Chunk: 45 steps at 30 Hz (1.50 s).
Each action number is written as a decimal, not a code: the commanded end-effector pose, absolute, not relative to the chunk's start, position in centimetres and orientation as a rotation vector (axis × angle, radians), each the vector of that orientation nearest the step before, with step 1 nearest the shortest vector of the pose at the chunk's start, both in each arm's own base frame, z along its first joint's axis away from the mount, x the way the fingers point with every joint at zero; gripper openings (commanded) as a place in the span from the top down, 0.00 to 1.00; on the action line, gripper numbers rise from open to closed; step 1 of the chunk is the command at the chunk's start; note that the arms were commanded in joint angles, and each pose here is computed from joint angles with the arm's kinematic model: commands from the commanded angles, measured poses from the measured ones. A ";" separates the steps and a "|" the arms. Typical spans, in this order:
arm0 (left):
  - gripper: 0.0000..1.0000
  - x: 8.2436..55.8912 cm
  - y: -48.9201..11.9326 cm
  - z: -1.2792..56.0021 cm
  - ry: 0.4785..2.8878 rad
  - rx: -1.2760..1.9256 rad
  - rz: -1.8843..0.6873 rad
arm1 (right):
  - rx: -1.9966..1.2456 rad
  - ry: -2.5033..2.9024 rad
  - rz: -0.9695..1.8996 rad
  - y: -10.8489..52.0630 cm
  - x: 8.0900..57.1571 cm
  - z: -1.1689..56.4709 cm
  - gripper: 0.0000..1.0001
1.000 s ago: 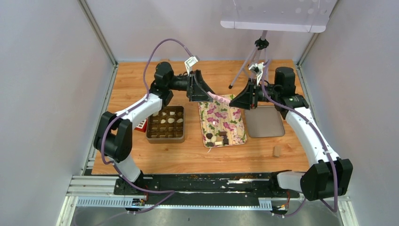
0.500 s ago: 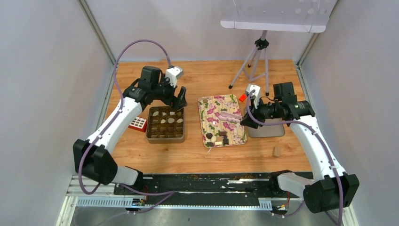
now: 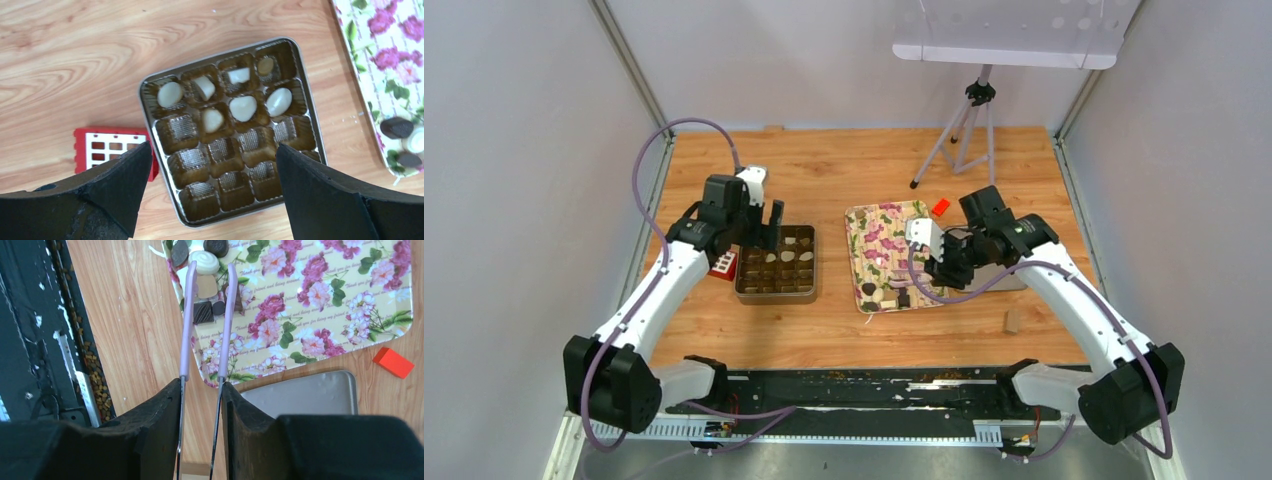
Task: Pack the chocolate
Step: Pick up the fake chocolate from the plate, then place the fake chocolate in the packing box.
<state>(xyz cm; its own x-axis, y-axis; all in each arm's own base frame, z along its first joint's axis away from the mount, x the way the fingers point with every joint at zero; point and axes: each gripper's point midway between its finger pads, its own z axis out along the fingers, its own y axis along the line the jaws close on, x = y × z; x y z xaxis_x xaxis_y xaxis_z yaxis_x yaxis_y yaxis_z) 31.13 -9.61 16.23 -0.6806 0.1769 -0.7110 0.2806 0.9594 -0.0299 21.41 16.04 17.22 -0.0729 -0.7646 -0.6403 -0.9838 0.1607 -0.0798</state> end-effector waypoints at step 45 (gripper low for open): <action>0.00 31.8 -7.5 20.5 2.137 0.108 -0.307 | -2.191 1.723 0.340 19.2 21.6 11.9 0.85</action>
